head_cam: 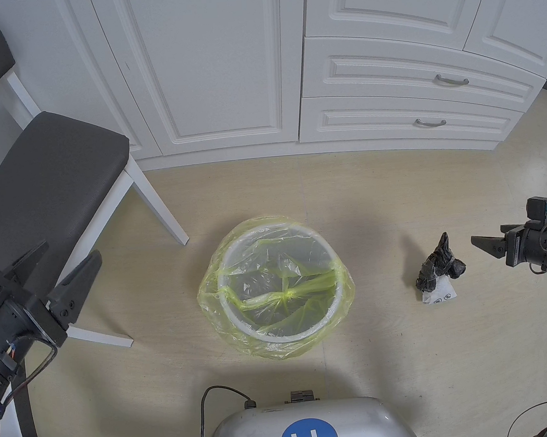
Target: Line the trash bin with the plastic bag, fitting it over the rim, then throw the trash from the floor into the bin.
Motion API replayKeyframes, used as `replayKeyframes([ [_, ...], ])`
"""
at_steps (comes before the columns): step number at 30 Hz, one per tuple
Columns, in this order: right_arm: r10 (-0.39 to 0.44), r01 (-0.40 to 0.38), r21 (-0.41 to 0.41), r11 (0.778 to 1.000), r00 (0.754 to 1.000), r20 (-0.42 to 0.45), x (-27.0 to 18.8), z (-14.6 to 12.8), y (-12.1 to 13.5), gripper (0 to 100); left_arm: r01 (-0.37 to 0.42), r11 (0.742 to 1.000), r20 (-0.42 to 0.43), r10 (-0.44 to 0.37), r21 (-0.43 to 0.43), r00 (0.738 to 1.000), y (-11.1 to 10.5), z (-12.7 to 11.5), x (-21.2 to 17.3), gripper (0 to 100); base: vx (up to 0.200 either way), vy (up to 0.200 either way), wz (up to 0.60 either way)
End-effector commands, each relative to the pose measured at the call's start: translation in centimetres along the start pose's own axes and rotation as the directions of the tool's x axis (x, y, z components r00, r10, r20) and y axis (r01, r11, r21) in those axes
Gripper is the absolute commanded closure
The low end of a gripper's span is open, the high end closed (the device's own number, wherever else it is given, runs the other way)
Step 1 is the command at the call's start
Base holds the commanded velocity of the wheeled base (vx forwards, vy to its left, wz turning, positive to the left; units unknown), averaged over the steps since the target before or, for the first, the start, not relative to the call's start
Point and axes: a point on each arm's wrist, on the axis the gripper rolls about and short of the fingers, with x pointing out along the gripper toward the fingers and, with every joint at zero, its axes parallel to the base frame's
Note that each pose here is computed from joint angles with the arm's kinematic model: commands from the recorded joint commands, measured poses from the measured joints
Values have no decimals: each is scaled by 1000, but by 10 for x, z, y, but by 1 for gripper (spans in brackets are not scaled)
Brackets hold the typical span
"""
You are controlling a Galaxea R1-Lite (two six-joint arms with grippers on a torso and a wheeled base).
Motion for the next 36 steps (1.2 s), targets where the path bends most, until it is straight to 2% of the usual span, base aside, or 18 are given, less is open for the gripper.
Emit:
replayKeyframes([
  [1, -124, 137, 78, 988, 982, -144, 1, 38, 7, 0, -187, 982, 62, 184, 40, 981, 23, 13, -3, 0, 0, 0, 0],
  [6, -186, 205, 73, 976, 960, -209, 25, 31, 0, 0, -285, 955, 74, 280, 82, 957, 35, 18, -1, 0, 0, 0, 0],
  [10, -181, 206, 77, 975, 951, -251, 41, 22, -5, 0, -322, 942, 81, 315, 97, 946, 41, 20, 0, 0, 0, 0, 0],
  [18, -189, 221, 88, 971, 941, -280, 77, 0, -20, 0, -321, 942, 75, 314, 103, 946, 42, 19, 2, 0, 0, 0, 0],
  [30, -216, 259, 111, 960, 929, -301, 151, -58, -59, 0, -318, 942, 71, 312, 105, 948, 42, 18, 5, 0, 0, 0, 0],
  [31, -220, 266, 117, 957, 926, -306, 163, -70, -67, 0, -314, 944, 76, 307, 104, 949, 42, 19, 5, 0, 0, 0, 0],
  [36, -208, 258, 144, 955, 934, -291, 189, -96, -81, 0, -295, 950, 78, 288, 104, 955, 42, 20, 5, 0, 0, 0, 0],
])
